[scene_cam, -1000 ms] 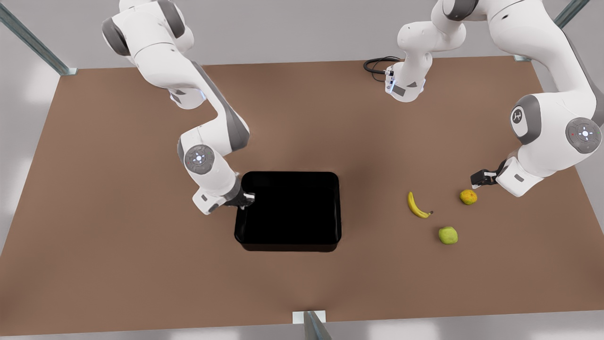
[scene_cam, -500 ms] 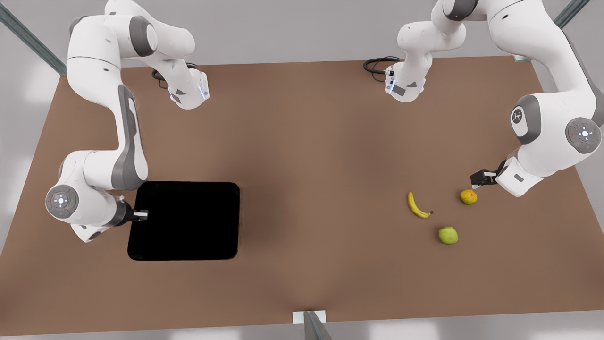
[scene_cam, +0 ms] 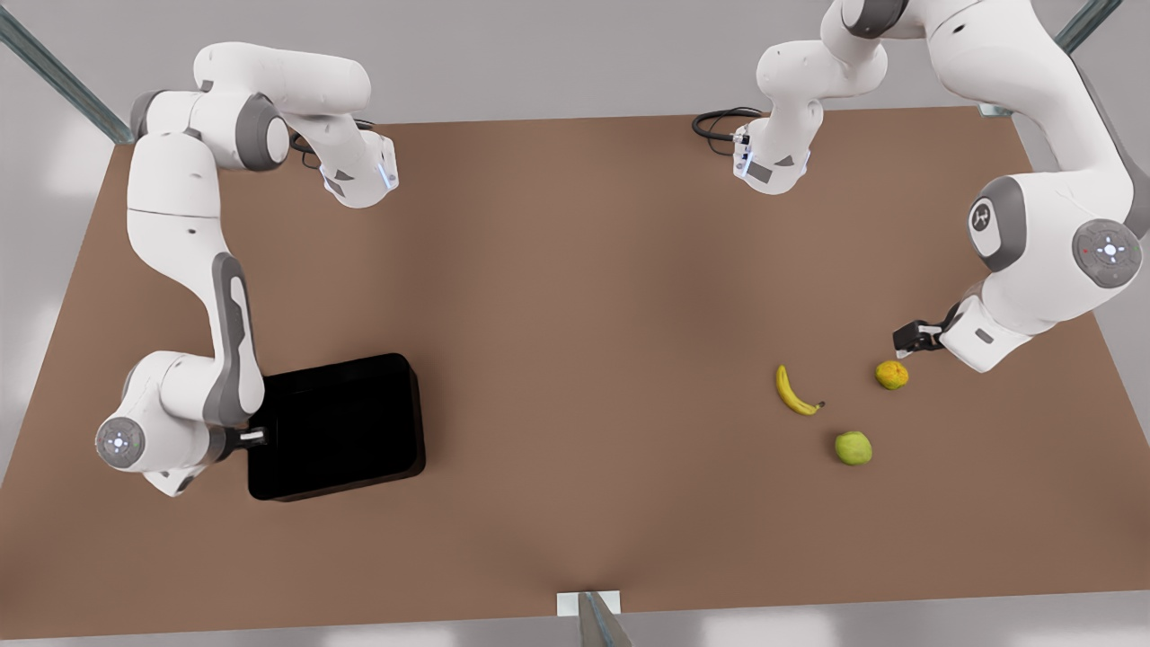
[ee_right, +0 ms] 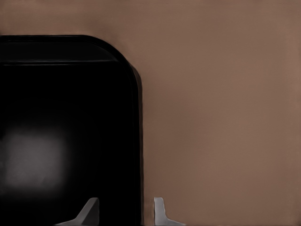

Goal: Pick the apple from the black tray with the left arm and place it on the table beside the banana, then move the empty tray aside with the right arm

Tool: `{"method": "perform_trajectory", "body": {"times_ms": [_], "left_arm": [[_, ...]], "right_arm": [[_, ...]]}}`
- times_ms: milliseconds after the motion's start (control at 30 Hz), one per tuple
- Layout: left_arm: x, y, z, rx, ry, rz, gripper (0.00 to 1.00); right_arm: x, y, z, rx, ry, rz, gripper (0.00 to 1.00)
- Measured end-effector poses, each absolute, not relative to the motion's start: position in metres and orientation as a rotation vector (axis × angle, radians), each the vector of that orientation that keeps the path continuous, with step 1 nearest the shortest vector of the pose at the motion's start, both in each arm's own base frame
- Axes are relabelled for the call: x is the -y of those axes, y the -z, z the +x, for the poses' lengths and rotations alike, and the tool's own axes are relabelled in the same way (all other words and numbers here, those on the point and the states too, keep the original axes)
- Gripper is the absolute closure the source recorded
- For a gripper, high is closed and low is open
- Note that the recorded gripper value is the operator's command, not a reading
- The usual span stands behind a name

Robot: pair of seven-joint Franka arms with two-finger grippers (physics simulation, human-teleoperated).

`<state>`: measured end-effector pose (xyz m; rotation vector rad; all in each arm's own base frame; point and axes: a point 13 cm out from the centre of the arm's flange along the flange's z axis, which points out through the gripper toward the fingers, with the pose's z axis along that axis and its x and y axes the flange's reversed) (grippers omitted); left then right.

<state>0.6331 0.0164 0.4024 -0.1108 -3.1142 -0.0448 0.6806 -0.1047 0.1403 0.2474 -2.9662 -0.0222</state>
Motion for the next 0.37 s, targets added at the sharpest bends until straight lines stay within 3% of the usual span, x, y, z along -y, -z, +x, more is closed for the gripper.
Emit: {"method": "perform_trajectory", "body": {"times_ms": [167,367], "left_arm": [[-0.009,-0.414,0.634,3.133,0.047,-0.124,0.00],[0.010,-0.415,0.643,3.137,0.043,-0.158,0.00]], "right_arm": [[0.046,-0.354,0.710,3.216,0.041,0.413,0.00],[0.031,-0.461,0.692,3.270,0.044,0.382,0.00]]}}
